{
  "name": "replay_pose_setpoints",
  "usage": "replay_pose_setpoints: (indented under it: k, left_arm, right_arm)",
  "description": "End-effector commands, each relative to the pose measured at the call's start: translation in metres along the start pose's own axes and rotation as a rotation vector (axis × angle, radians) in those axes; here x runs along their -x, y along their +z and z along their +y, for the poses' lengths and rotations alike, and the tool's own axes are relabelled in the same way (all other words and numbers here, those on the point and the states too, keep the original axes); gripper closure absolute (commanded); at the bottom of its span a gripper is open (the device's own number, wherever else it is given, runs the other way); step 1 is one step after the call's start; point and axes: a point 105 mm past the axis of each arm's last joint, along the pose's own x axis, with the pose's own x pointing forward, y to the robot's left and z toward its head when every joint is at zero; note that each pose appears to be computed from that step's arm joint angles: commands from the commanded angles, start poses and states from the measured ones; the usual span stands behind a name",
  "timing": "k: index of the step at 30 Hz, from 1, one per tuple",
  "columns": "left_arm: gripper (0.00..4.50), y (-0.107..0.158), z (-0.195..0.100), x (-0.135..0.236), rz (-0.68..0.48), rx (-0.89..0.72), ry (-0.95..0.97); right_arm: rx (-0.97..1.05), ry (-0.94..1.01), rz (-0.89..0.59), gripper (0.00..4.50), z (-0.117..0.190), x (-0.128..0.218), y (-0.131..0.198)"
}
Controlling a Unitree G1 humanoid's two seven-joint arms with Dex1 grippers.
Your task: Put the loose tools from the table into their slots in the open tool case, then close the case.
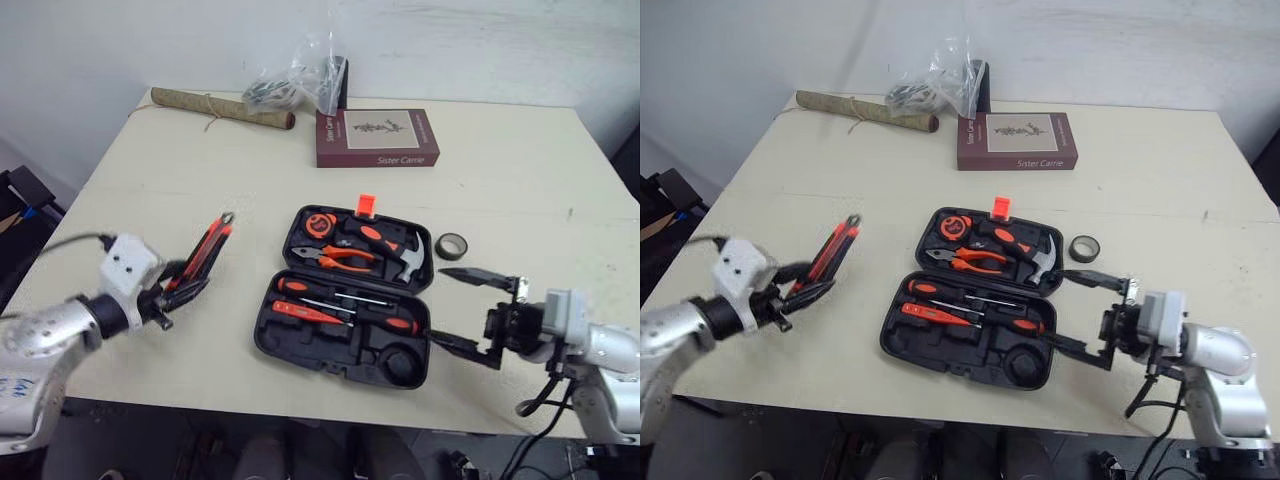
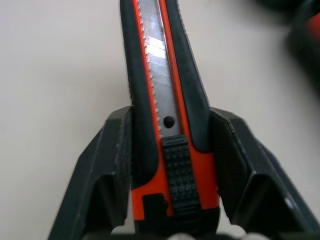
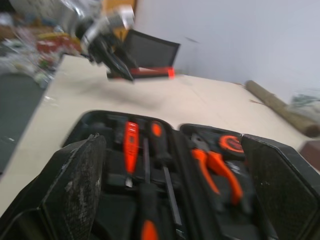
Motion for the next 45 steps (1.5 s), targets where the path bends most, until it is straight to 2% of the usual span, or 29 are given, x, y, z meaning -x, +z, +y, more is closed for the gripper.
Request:
replay_pose_setpoints:
  k: [1, 3, 5, 7, 12, 17, 22, 26, 42, 44, 45]
  left_arm:
    - [2.96, 0.03, -0.043, -0.003, -0.081, -0.153, -0.39]
    - [2.96, 0.036, -0.062, -0.006, -0.079, -0.193, -0.577]
    - [2.96, 0.03, -0.077, -0.01, 0.021, -0.314, -0.759]
    - [2.96, 0.026, -0.08, -0.023, 0.105, -0.416, -0.829]
    - [2.96, 0.03, -0.098, -0.053, 0.146, -0.478, -0.939]
    - [2.96, 0.027, -0.102, -0.079, 0.19, -0.544, -0.944]
    - [2.96, 0.022, -0.106, -0.09, 0.262, -0.618, -0.977]
    - [2.96, 0.024, -0.111, -0.1, 0.254, -0.648, -0.968]
    - [2.96, 0.009, -0.121, -0.104, 0.298, -0.634, -0.971]
    - [1.93, 0.012, -0.123, -0.105, 0.269, -0.644, -0.976]
    - [1.67, 0.014, -0.125, -0.106, 0.247, -0.639, -0.98]
  right_arm:
    - [0.029, -0.009, 0.062, 0.0, -0.007, 0.018, 0.003]
    - [0.019, 0.0, 0.09, 0.0, -0.007, 0.025, -0.001]
    - [0.004, 0.016, 0.117, 0.0, -0.004, 0.028, -0.005]
    - [-0.007, 0.009, 0.132, 0.0, -0.004, 0.029, -0.008]
    - [-0.023, -0.01, 0.147, 0.0, -0.001, 0.028, -0.009]
    - [-0.011, -0.029, 0.153, 0.0, 0.004, 0.025, -0.005]
    - [-0.014, -0.042, 0.164, 0.0, 0.008, 0.025, 0.001]
    - [-0.015, -0.054, 0.167, 0.0, 0.009, 0.025, 0.003]
    - [-0.026, -0.065, 0.169, 0.0, 0.011, 0.022, -0.003]
    - [-0.026, -0.066, 0.169, 0.0, 0.011, 0.022, -0.004]
    - [-0.027, -0.066, 0.169, 0.0, 0.01, 0.022, -0.005]
